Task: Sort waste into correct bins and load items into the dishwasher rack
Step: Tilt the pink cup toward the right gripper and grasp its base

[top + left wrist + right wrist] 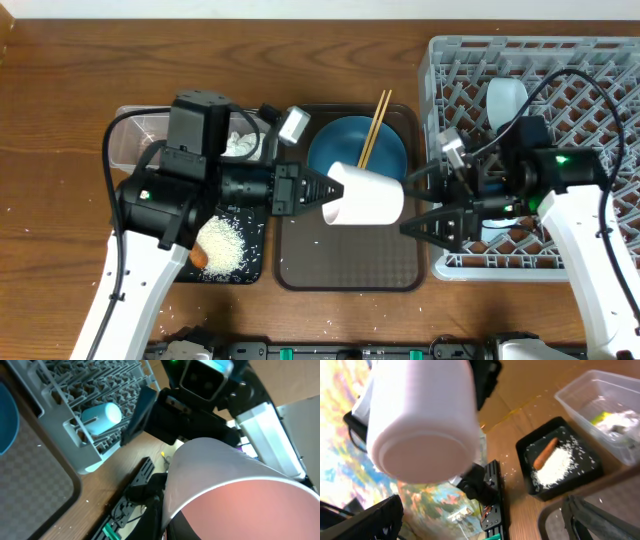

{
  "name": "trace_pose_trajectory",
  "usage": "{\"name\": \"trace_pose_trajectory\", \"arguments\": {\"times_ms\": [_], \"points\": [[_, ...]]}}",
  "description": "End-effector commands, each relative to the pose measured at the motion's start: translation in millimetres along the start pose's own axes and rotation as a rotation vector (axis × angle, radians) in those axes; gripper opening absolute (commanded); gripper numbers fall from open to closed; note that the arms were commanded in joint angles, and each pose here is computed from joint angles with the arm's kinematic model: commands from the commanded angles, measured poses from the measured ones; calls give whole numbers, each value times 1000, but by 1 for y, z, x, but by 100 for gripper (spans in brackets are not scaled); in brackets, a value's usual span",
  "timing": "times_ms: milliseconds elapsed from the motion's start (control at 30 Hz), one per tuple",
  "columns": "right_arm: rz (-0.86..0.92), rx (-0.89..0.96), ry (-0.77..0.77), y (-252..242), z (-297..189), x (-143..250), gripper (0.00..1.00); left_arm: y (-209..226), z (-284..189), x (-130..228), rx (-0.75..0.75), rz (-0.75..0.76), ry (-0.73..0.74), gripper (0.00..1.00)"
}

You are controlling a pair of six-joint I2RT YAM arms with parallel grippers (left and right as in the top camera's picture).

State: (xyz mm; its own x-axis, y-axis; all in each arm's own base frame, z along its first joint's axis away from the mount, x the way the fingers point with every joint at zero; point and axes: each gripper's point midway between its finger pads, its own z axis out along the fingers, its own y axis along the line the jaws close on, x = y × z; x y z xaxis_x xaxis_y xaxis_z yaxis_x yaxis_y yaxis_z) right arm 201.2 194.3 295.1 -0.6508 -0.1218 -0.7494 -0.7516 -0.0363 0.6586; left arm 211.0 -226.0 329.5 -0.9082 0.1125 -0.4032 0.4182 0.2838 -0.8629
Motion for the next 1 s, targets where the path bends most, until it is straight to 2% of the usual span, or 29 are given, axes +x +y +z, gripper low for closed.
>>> {"name": "trace_pose_trajectory", "arguments": {"times_ms": [0, 567, 967], "points": [[-62, -71, -14, 13, 10, -5, 99, 10, 3, 0, -44, 16, -2, 6], [-294, -115, 6, 38, 20, -9, 99, 11, 4, 4, -49, -1, 8, 6], [-337, -115, 4, 40, 19, -11, 98, -4, 21, 15, -12, 60, 67, 6]]}}
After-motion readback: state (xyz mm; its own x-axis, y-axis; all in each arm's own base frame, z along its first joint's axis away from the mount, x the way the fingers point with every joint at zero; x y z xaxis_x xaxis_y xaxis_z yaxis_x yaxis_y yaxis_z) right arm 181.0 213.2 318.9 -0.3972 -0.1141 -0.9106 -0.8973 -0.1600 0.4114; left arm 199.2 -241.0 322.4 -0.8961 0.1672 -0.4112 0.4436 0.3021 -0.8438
